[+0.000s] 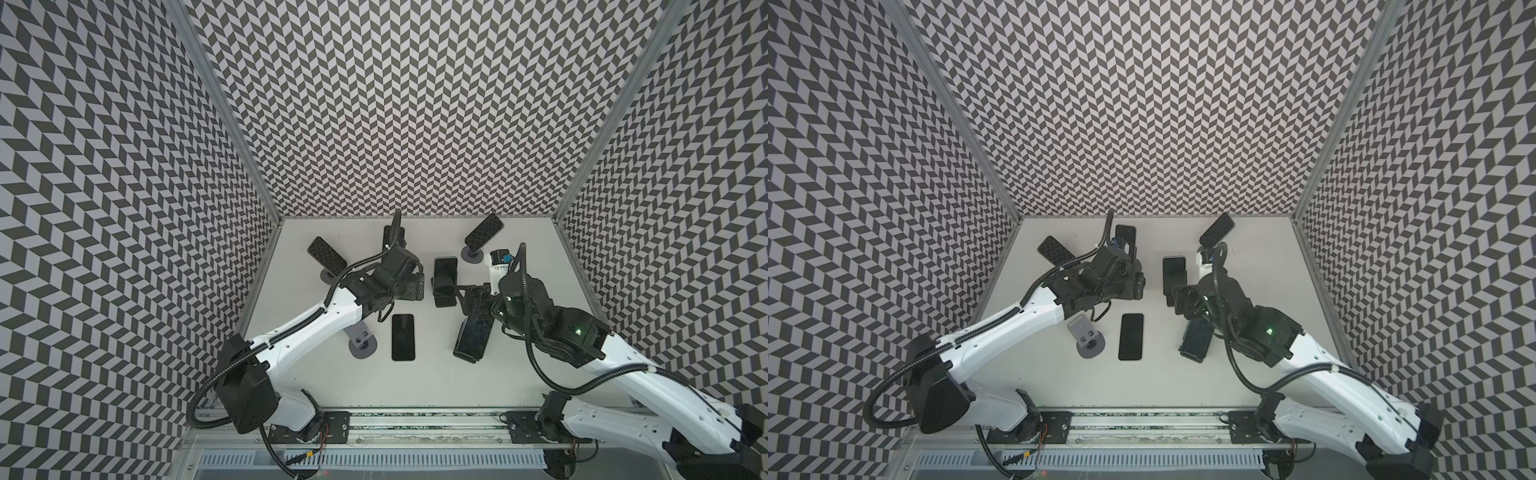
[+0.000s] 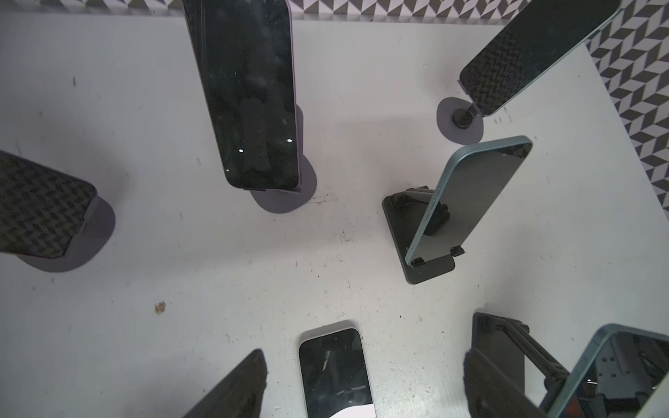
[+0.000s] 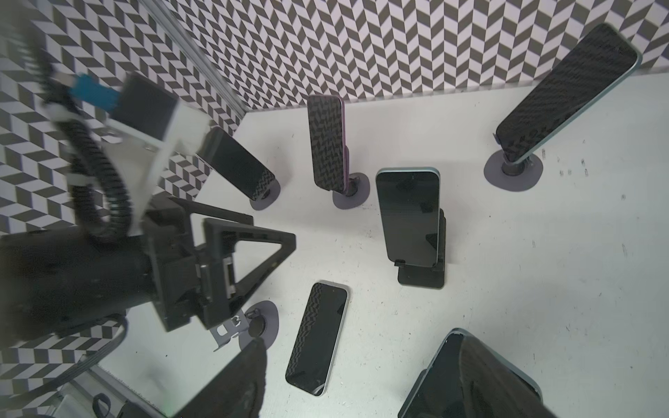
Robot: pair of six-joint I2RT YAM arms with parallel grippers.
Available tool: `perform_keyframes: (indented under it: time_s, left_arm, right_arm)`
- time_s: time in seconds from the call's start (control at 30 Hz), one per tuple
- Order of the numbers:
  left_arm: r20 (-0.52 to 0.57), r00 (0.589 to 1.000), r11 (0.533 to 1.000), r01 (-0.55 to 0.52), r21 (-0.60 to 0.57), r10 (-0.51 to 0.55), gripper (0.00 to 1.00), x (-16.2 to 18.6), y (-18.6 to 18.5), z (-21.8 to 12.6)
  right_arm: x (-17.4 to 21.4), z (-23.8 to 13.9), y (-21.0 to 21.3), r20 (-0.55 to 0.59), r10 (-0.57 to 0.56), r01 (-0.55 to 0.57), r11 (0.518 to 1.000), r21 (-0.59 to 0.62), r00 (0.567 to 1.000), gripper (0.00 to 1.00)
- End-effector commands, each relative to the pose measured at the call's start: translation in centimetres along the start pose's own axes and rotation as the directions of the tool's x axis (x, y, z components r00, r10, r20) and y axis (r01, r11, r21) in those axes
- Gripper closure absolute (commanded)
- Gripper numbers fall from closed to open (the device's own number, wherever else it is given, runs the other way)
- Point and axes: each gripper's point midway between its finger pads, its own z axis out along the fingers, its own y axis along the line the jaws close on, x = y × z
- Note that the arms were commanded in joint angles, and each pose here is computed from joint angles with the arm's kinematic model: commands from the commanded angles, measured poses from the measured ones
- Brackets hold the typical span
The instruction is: Remove the phone from the phone stand
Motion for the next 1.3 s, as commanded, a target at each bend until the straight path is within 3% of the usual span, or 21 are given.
perform_keyframes:
  time_s: [0.0,0.2,0.43,0.7,1.0,1.27]
  left_arm:
    - [0.162,0.979,0.983,-0.147,0.114,0.128,0.14,-2.1,-1.9,-2.1]
    - [0.369,0.912,0.931,-0.279,0.236,0.179,0.15,-2.6,-3.0,-6.4]
    - [0.508,0.843,0.88,-0.368,0.301,0.179,0.16,-2.5,-3.5,-10.3]
    - [0.571,0.786,0.782,-0.503,0.369,0.236,0.16,-0.3,-4.6,-12.9]
    - [0.655,0.691,0.615,-0.669,0.417,0.307,0.16,2.8,-6.3,-14.7]
    - [0.68,0.646,0.53,-0.733,0.426,0.347,0.16,4.5,-6.8,-14.9]
  right_arm:
    - [-1.0,-0.1,0.4,0.011,0.07,-0.07,0.998,-0.001,0.998,0.19]
    - [-0.5,0.9,1.3,-0.035,0.112,-0.112,0.994,-0.011,0.993,0.22]
    - [0.5,1.2,1.2,-0.072,0.163,-0.163,0.987,0.001,0.984,0.24]
    - [1.7,1.7,1.1,-0.13,0.197,-0.194,0.98,0.036,0.972,0.27]
    - [3.2,2.1,1.3,-0.198,0.23,-0.215,0.972,0.094,0.953,0.27]
    - [4.0,2.3,1.1,-0.219,0.247,-0.221,0.966,0.136,0.944,0.27]
